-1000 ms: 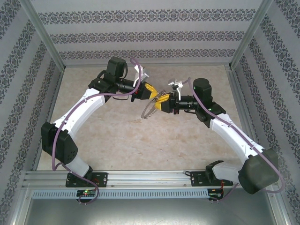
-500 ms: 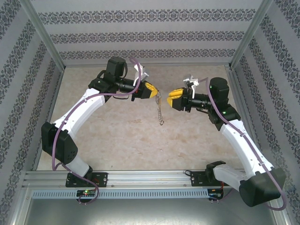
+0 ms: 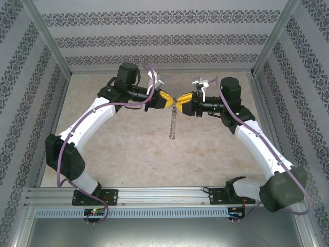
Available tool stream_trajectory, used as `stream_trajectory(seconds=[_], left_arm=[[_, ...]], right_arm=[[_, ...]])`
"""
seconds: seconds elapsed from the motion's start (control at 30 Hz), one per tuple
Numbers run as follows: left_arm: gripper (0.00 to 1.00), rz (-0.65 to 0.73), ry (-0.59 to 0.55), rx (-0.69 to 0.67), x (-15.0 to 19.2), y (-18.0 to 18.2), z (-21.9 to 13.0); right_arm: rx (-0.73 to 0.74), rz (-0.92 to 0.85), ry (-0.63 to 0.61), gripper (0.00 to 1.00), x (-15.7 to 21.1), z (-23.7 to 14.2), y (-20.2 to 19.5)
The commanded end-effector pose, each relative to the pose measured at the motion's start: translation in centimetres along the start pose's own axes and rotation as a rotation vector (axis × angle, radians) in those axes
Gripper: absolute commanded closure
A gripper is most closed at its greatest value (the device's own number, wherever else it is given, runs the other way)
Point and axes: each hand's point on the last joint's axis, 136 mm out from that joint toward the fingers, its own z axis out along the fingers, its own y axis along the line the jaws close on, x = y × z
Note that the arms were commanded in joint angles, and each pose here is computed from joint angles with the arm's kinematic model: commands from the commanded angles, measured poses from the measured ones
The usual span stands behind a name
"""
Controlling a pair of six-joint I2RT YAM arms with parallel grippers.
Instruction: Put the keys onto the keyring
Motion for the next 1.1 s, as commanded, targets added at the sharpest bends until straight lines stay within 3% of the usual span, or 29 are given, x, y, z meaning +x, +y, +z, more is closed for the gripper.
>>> stream_trajectory(seconds=[0.0,0.43,0.8,1.07], left_arm=[[1.0,0.064,-0.034,0.027,-1.7,-1.5,-0.2],[1.0,0.07,-0.036,0.026,-1.9,-1.7,-0.2],[1.0,0.07,-0.037,0.026,-1.9,-1.6,0.0],[1.0,0.066,-0.039,0.008,-1.9,-1.2,0.0]], right_arm=[[-0.043,-0.062,-0.021,0.64,-1.6,0.4,1.2],[-0.033,-0.036,-0.002,0.74,-0.4,0.8,0.5],[-0.033,-0.023,0.006,1.0,-0.2,1.0,0.1],[-0.025,-0.026,0.023,1.0,-0.2,0.9,0.1]])
